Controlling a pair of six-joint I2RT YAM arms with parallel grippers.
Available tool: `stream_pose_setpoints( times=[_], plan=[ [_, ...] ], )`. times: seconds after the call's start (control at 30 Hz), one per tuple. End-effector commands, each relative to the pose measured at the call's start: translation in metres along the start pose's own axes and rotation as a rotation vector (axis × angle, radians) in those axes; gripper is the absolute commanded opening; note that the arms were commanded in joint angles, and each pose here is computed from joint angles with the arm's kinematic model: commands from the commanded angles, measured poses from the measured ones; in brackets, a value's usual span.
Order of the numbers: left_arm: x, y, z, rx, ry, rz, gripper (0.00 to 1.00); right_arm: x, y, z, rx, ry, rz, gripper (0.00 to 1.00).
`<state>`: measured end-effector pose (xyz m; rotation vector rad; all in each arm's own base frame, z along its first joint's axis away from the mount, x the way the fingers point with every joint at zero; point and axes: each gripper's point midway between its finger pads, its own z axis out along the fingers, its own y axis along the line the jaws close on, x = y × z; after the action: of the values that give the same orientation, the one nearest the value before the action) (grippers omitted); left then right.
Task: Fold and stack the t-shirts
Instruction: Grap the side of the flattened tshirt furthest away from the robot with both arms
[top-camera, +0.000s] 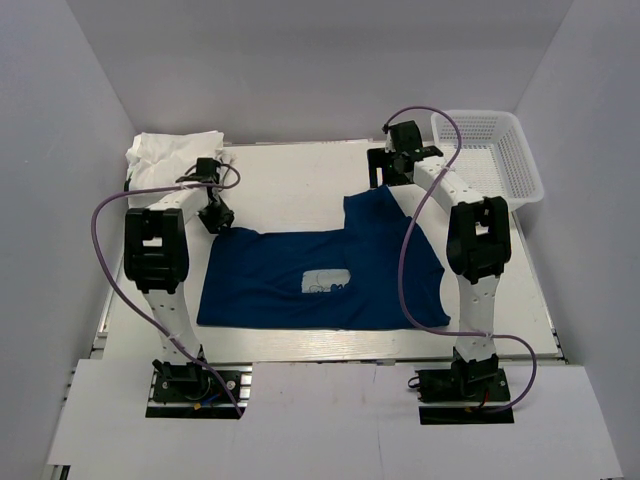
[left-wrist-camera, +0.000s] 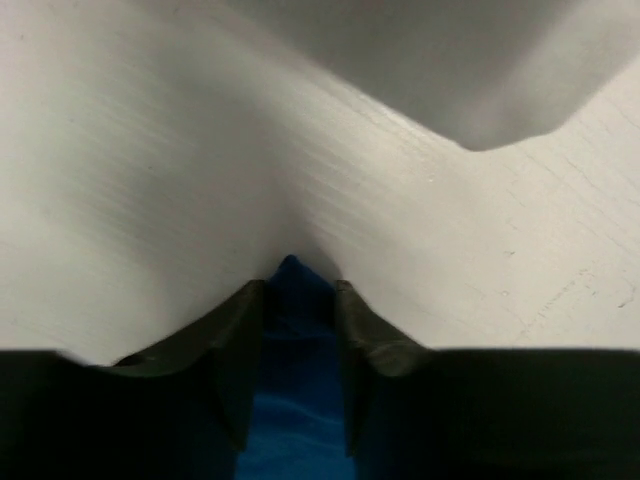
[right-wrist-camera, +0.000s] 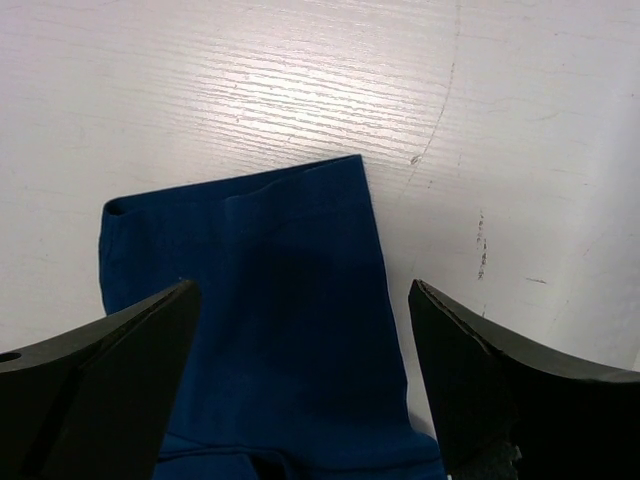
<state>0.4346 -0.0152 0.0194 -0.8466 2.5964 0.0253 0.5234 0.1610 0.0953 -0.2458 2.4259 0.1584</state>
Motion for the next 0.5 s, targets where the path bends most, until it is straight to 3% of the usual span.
stream_pose_setpoints(
  times=[0.0,0.03,0.13,0.47],
  plan=[
    [0.015,0.009,0.0,-0.017,0.037,0.014,0.41,-0.017,-0.005,-0.002,0.018,-0.04,-0.015,0.9],
    [0.016,0.013,-0.001,-0.03,0.031,0.015,0.27,-0.016,-0.006,-0.002,0.022,-0.038,-0.015,0.9],
    [0.013,0.013,-0.001,-0.033,0.017,0.013,0.0,-0.014,-0.005,0.004,0.015,-0.035,-0.026,0.9],
    [-0.011,0.023,-0.014,-0.131,-0.03,-0.046,0.0,-0.007,0.011,0.057,-0.051,0.014,0.02,0.9]
  ],
)
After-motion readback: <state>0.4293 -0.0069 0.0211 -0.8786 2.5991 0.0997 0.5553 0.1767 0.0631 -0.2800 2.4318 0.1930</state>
